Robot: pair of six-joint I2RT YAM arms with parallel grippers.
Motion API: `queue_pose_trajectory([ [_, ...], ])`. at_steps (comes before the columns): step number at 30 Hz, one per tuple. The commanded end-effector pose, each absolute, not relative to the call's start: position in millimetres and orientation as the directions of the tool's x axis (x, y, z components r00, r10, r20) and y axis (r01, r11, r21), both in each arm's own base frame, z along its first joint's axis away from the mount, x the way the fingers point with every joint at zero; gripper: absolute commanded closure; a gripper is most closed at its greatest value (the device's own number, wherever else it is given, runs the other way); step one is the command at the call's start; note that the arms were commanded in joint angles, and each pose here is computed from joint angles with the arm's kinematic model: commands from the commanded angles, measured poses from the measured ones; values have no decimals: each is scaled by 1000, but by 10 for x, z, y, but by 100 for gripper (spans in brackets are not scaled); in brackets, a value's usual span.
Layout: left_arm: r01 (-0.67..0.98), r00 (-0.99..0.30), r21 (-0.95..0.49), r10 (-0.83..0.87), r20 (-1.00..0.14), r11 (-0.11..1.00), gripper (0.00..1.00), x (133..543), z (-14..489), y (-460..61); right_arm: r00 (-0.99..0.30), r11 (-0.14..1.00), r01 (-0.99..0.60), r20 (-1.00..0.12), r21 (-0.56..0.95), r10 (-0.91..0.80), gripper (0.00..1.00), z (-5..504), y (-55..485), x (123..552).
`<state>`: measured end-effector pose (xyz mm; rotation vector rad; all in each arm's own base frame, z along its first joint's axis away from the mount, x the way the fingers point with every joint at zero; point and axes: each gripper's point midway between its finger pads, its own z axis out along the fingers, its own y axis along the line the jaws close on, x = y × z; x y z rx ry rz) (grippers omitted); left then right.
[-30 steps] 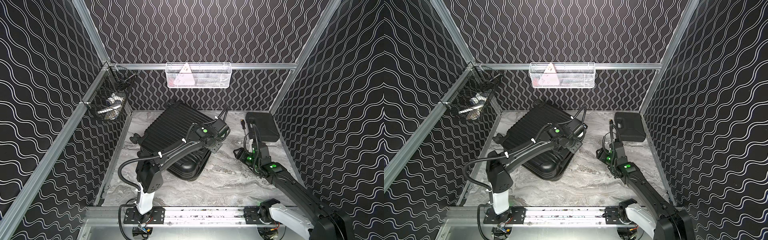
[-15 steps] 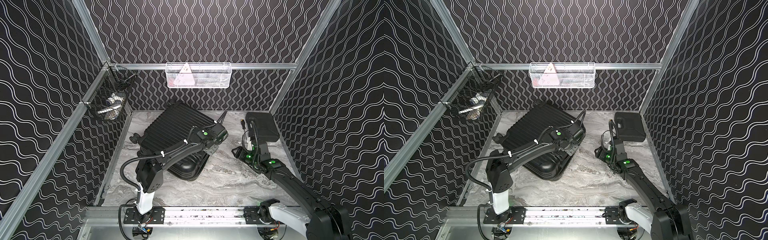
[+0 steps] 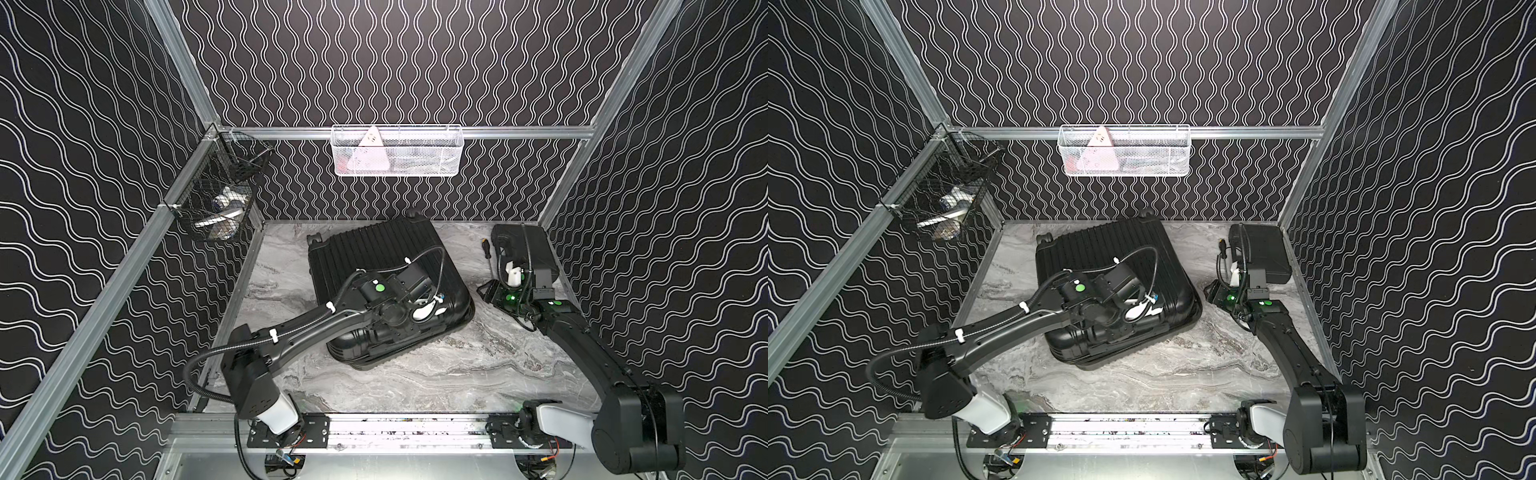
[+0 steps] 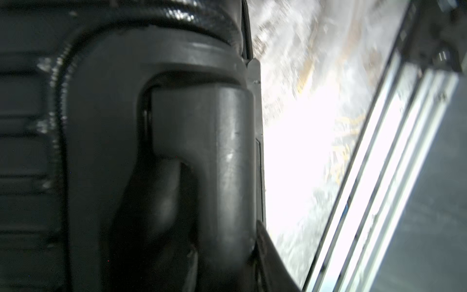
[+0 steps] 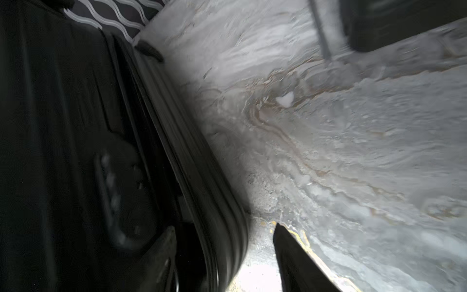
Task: Close the suitcase zippers
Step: Adjust the suitcase at the center of the board.
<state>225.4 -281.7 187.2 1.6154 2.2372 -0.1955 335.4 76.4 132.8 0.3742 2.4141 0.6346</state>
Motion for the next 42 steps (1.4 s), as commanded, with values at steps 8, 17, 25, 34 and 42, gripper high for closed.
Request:
queue_pose_trajectory([
  [8, 965, 191, 236, 921, -340, -113, 97, 1941, 1967, -2255, -876, 841, -30, -420, 540, 238, 37, 921, 1298, 3028],
  [17, 888, -136, 312, 841, -524, 339, 48, 2490, 2537, -2285, -909, 806, -231, -415, 545, 21, 37, 783, 2165, 2729],
  [25, 361, -604, 71, 291, -742, 930, 36, 2909, 3256, -1824, -869, 758, -366, -490, 540, -71, 37, 870, 2939, 2682],
  [34, -208, -460, -230, -303, -834, 951, 3, 2784, 3667, -620, -837, 753, -406, -542, 517, -79, 38, 871, 3448, 2852],
  [42, -249, -608, -315, -401, -686, 916, 6, 3049, 3092, -378, -811, 788, -392, -583, 476, -52, 37, 967, 3349, 2977],
])
